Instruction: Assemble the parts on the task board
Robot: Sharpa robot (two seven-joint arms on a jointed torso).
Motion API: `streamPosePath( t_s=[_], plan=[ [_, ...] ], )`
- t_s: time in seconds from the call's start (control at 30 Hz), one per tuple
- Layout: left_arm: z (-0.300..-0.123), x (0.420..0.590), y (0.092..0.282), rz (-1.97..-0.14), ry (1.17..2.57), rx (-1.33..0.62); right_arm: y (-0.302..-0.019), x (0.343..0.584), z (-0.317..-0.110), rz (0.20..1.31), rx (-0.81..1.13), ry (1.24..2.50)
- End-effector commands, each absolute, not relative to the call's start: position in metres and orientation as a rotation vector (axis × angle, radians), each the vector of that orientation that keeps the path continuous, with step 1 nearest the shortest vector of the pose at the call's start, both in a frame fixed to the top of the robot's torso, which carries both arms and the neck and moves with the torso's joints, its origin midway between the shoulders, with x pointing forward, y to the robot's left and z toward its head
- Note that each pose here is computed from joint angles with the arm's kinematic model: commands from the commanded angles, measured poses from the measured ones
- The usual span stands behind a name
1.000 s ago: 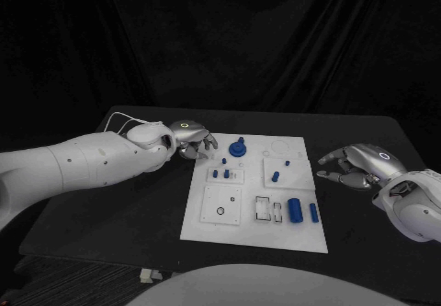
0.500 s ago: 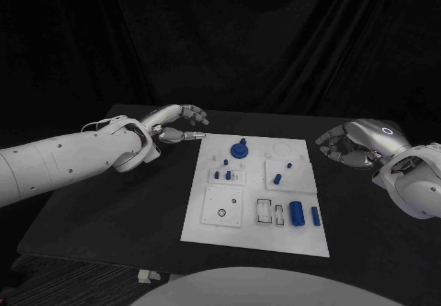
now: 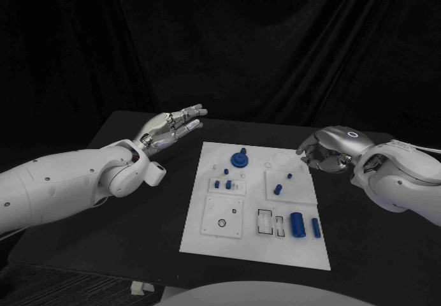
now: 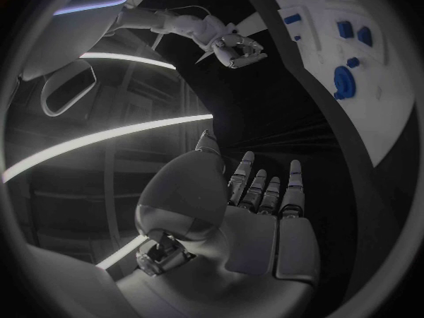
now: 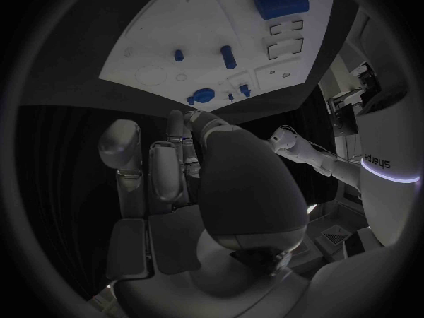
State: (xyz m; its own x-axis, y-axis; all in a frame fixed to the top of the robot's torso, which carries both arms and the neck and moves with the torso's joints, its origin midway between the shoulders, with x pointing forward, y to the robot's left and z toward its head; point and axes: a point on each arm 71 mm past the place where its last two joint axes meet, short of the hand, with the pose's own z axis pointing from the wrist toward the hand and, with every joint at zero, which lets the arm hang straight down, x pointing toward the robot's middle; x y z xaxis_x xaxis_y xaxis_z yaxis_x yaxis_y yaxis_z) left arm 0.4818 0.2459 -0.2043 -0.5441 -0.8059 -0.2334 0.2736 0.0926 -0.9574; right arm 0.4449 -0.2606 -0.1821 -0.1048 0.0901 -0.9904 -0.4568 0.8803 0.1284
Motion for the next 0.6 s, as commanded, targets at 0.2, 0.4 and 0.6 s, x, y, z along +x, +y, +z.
streamPosePath(
  t_s=[0.2, 0.4, 0.6],
  plan=[
    [-0.201, 0.473, 0.238, -1.836, 1.401, -0.658, -0.257, 0.449, -0.195, 0.409, -0.381, 1.671],
    [-0.206, 0.471, 0.235, -1.852, 1.419, -0.673, -0.256, 0.452, -0.207, 0.371, -0.404, 1.734],
    [-0.210, 0.469, 0.233, -1.866, 1.432, -0.680, -0.255, 0.453, -0.219, 0.358, -0.417, 1.774]
  ],
)
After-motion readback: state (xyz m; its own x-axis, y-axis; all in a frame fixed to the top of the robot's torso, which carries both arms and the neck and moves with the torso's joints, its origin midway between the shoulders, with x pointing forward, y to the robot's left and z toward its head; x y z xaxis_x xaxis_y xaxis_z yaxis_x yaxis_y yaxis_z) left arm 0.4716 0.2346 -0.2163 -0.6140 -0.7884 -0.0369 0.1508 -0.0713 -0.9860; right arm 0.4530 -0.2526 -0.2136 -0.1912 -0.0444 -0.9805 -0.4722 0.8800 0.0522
